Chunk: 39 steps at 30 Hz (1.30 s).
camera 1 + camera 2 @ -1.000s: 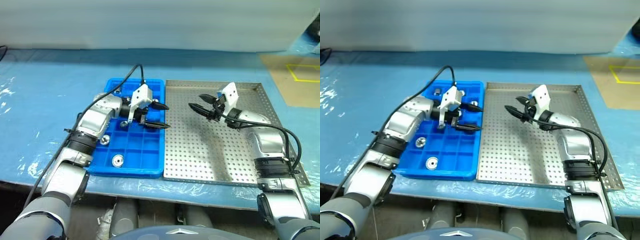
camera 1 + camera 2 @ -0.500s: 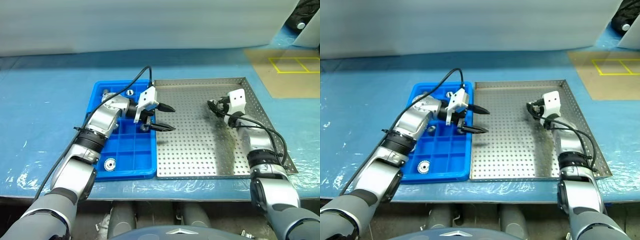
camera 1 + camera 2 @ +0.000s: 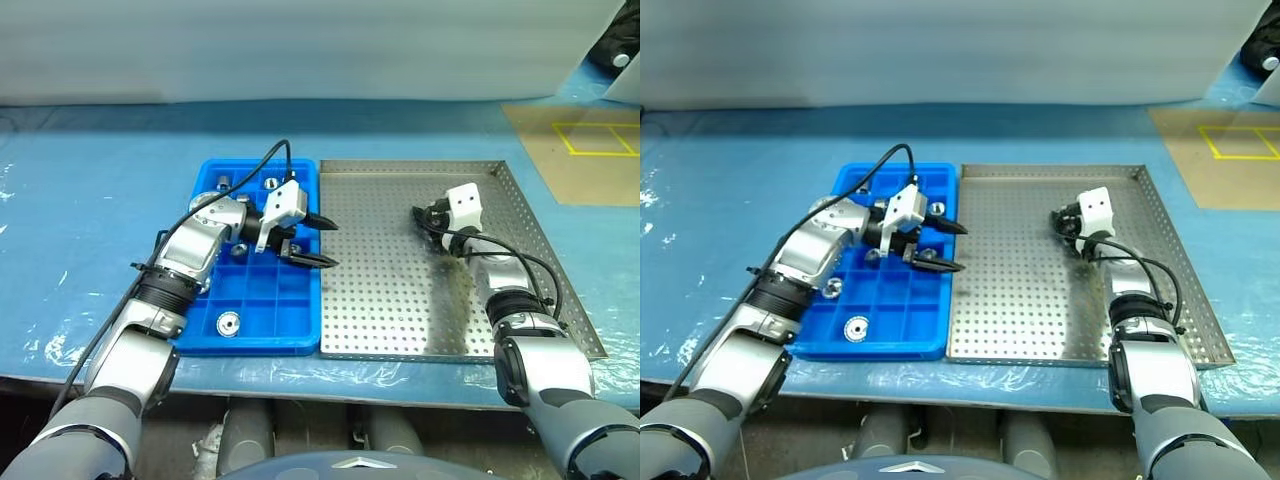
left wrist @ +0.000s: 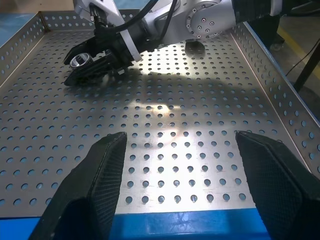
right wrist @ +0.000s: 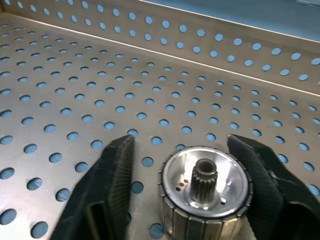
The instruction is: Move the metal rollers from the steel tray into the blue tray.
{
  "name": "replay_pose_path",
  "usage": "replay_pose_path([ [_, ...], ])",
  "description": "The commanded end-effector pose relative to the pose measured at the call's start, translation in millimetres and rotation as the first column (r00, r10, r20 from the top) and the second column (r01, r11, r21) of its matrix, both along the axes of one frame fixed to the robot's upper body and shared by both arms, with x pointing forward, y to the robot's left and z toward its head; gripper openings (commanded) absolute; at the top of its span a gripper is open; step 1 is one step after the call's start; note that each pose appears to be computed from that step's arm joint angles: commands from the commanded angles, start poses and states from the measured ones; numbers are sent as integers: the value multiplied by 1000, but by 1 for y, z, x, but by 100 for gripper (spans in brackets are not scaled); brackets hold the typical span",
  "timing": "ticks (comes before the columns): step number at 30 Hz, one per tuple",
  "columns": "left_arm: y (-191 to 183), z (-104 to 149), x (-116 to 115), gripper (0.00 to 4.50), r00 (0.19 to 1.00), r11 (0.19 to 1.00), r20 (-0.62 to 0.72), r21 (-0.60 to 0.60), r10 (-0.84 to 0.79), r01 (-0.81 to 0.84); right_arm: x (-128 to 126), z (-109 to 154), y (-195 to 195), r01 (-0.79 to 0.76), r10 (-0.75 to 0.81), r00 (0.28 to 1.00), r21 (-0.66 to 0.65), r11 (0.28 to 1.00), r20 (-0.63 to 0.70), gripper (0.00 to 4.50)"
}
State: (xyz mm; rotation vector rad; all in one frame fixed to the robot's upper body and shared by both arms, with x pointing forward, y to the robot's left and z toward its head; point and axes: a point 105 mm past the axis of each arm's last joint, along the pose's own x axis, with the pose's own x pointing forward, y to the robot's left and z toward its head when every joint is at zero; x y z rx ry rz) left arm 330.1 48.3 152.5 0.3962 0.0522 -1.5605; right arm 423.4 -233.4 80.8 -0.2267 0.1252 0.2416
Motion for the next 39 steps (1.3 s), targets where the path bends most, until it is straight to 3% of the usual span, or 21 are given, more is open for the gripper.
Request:
replay_pose_path([
  [1,0,10,-2,369,999,1000,36,-14,-9,10,-5,-12,-1,-5,4,999,-23,1000,-33,168],
  [11,23,15,-3,369,1000,1000,29,26,4,-5,-1,9,19,-81,82,996,-18,997,31,169],
  [17,52,26,-3,369,997,997,44,33,63,-64,-8,66,79,-365,358,921,24,931,151,169],
  [20,66,28,-3,369,993,993,50,44,104,-106,-26,90,118,-548,536,827,29,836,172,169],
  [25,81,28,-10,369,988,987,44,55,148,-150,-62,103,167,-765,754,643,57,642,132,169],
  [29,100,25,-26,369,975,973,37,69,220,-222,-96,111,215,-916,914,396,108,386,89,169],
  [30,103,25,-29,369,972,970,35,71,232,-234,-99,114,221,-928,927,364,115,354,91,169],
  [36,125,17,-54,369,947,943,12,86,322,-322,-119,91,252,-979,984,176,109,175,3,169],
  [39,131,14,-66,369,938,934,-2,92,347,-345,-125,77,260,-982,991,129,138,132,-26,169],
])
